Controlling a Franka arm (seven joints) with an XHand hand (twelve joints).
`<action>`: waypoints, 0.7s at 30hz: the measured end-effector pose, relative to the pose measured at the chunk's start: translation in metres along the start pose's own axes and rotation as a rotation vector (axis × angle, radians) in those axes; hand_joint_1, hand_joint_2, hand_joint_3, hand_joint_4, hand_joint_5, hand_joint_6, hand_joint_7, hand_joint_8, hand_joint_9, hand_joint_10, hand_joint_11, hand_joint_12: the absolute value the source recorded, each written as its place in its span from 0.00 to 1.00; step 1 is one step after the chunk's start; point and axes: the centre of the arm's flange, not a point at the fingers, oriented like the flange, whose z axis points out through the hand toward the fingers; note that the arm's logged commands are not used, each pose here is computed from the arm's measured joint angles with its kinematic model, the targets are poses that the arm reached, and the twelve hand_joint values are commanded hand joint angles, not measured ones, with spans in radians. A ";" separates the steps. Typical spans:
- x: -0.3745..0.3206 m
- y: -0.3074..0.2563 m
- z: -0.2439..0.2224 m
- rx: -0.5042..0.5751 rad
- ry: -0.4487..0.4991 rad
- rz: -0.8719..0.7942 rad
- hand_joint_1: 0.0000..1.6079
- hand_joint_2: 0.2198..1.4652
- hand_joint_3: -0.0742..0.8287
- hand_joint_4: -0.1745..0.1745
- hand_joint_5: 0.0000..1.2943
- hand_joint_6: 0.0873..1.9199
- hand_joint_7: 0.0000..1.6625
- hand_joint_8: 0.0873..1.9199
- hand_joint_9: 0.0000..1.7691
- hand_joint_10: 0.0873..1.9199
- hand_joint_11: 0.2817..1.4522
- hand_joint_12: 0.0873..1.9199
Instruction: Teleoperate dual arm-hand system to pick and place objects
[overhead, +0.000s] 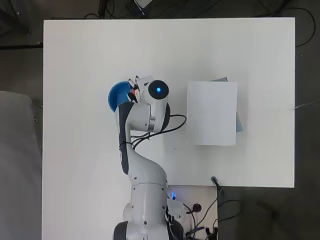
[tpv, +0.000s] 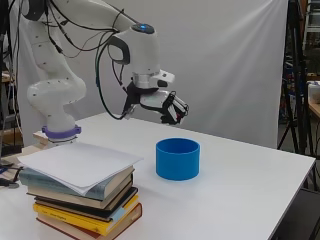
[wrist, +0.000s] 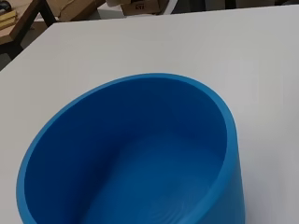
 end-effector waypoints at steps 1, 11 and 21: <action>0.009 0.010 0.007 0.019 -0.010 0.008 0.54 0.85 0.09 0.98 0.50 0.76 0.48 1.00 0.68 1.00 0.60 1.00; 0.068 0.035 0.086 0.101 -0.072 -0.141 0.56 0.87 0.08 0.74 0.49 0.79 0.44 1.00 0.66 1.00 0.60 1.00; 0.063 0.007 0.091 0.087 -0.103 -0.104 0.01 0.56 0.07 0.50 0.01 0.00 0.04 0.00 0.12 0.00 0.13 0.00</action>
